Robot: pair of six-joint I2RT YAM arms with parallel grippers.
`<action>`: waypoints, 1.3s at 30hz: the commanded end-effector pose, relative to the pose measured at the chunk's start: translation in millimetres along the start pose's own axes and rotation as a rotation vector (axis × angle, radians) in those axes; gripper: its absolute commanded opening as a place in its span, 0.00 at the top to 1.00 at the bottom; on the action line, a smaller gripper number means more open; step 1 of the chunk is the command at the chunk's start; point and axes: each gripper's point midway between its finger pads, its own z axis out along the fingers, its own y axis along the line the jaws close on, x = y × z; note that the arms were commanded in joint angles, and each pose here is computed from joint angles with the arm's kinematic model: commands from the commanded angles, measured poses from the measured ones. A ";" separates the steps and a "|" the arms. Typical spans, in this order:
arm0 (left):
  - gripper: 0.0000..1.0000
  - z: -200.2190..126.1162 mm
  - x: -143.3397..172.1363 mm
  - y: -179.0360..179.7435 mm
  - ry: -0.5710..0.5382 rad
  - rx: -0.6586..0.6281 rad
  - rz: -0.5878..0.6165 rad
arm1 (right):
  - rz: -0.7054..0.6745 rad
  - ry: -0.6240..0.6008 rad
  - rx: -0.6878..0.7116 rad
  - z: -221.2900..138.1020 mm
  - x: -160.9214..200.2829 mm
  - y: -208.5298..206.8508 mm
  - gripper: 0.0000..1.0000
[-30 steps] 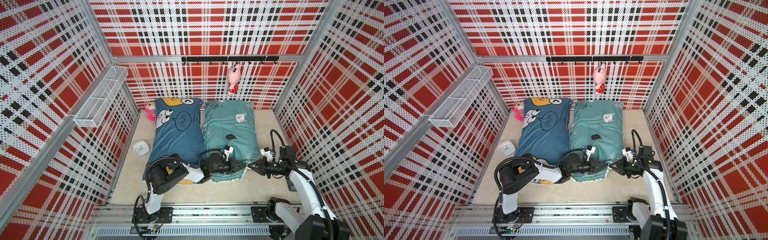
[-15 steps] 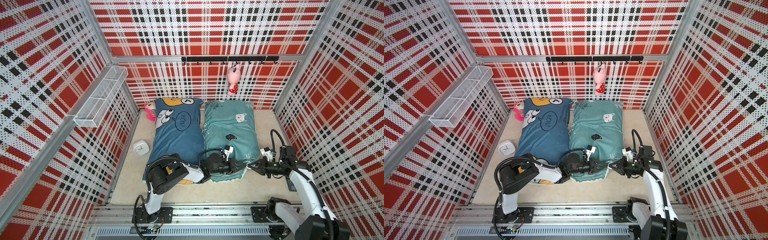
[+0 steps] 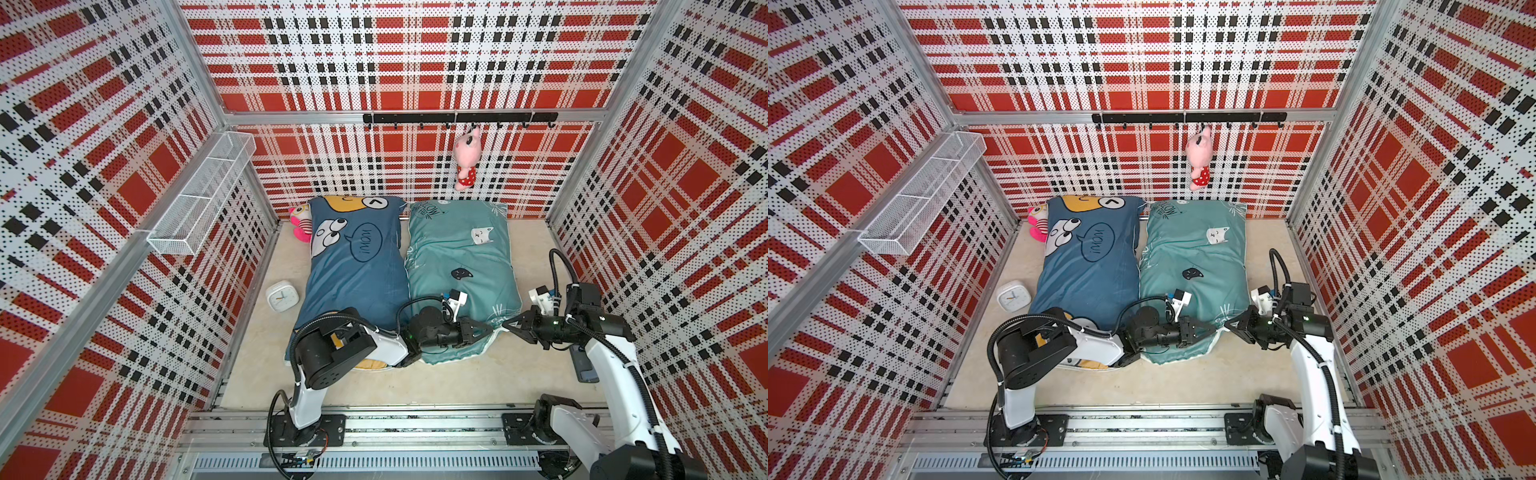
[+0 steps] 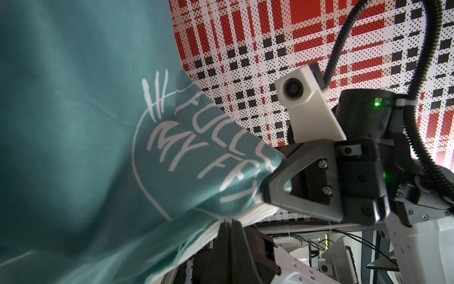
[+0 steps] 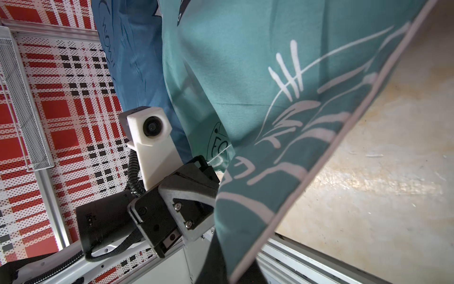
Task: Zip up pillowcases
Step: Zip the zipper on the pillowcase.
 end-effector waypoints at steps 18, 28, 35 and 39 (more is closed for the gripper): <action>1.00 -15.7 -5.0 22.3 -0.037 -0.161 0.073 | -0.063 -0.164 0.198 -29.6 -32.8 -7.2 1.00; 1.00 -20.9 -8.0 30.4 -0.045 -0.221 0.100 | -0.111 -0.223 0.288 -46.0 -57.3 -5.1 1.00; 1.00 -24.1 -10.4 34.5 -0.050 -0.254 0.117 | -0.139 -0.263 0.349 -54.9 -75.2 -6.6 1.00; 1.00 -26.0 -10.4 37.8 -0.051 -0.266 0.120 | -0.146 -0.279 0.362 -57.2 -83.1 -6.7 1.00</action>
